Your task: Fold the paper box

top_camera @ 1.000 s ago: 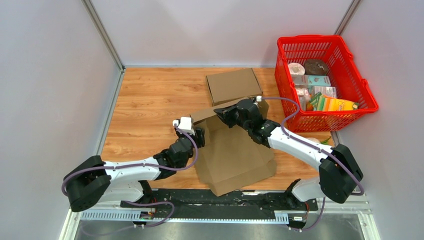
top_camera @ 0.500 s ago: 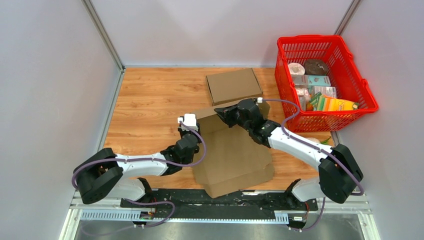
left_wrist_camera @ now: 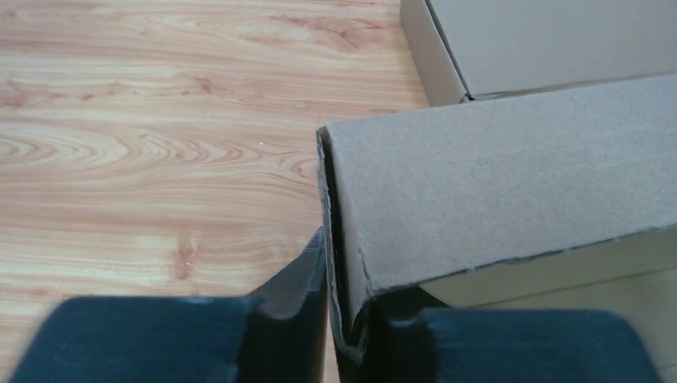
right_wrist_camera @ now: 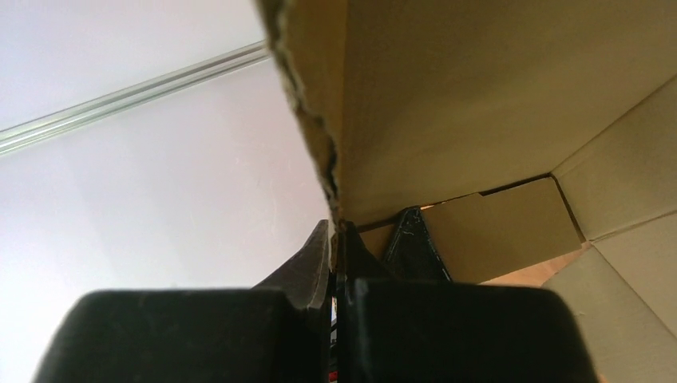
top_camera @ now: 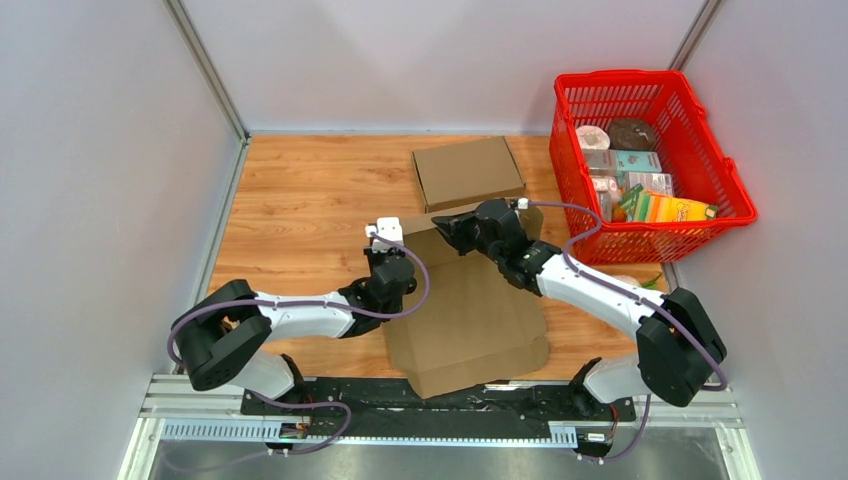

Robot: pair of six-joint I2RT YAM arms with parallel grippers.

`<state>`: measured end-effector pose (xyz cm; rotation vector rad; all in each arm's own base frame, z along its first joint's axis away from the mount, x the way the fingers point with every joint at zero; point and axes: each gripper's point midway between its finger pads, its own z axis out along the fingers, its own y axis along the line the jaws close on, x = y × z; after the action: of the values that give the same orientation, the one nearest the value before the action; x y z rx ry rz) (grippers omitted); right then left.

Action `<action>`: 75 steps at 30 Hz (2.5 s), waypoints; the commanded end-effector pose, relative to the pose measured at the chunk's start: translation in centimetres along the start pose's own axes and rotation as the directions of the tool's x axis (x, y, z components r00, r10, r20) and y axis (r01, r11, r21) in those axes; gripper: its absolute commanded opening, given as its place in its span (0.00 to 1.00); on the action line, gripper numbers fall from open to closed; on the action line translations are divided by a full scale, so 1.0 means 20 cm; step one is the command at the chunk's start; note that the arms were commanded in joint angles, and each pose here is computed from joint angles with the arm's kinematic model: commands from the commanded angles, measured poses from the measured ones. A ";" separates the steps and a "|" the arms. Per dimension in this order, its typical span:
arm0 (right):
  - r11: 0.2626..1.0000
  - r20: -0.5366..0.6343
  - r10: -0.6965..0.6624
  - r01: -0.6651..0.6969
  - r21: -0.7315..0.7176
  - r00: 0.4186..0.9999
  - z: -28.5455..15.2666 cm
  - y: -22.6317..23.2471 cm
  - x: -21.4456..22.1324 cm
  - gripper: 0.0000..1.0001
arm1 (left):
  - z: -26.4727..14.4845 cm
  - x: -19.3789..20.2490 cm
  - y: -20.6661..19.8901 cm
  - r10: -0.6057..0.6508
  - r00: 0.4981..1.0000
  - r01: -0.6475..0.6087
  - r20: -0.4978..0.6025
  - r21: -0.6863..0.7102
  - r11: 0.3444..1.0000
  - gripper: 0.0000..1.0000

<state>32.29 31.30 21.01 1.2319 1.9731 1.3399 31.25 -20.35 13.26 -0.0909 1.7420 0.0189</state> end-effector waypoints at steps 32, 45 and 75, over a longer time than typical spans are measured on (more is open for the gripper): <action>0.411 -0.066 -0.907 0.907 0.088 0.417 -0.48 -0.17 -0.37 1.00 | 0.05 0.00 -0.08 -0.036 0.990 0.006 0.138 0.210 0.978 0.00; 0.290 0.057 -0.957 0.953 0.087 0.286 -0.65 -0.06 -0.49 1.00 | 0.05 0.00 -0.01 -0.083 0.987 0.063 0.138 0.141 0.988 0.00; 0.675 -0.109 -0.737 0.735 -0.066 0.667 -0.43 -0.12 -0.56 0.71 | 0.02 -0.03 0.01 -0.123 0.982 0.100 0.145 0.156 0.983 0.00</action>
<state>31.07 18.07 19.77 0.4330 2.1527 1.1796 31.68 -19.73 11.36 0.0113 1.6410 -0.0922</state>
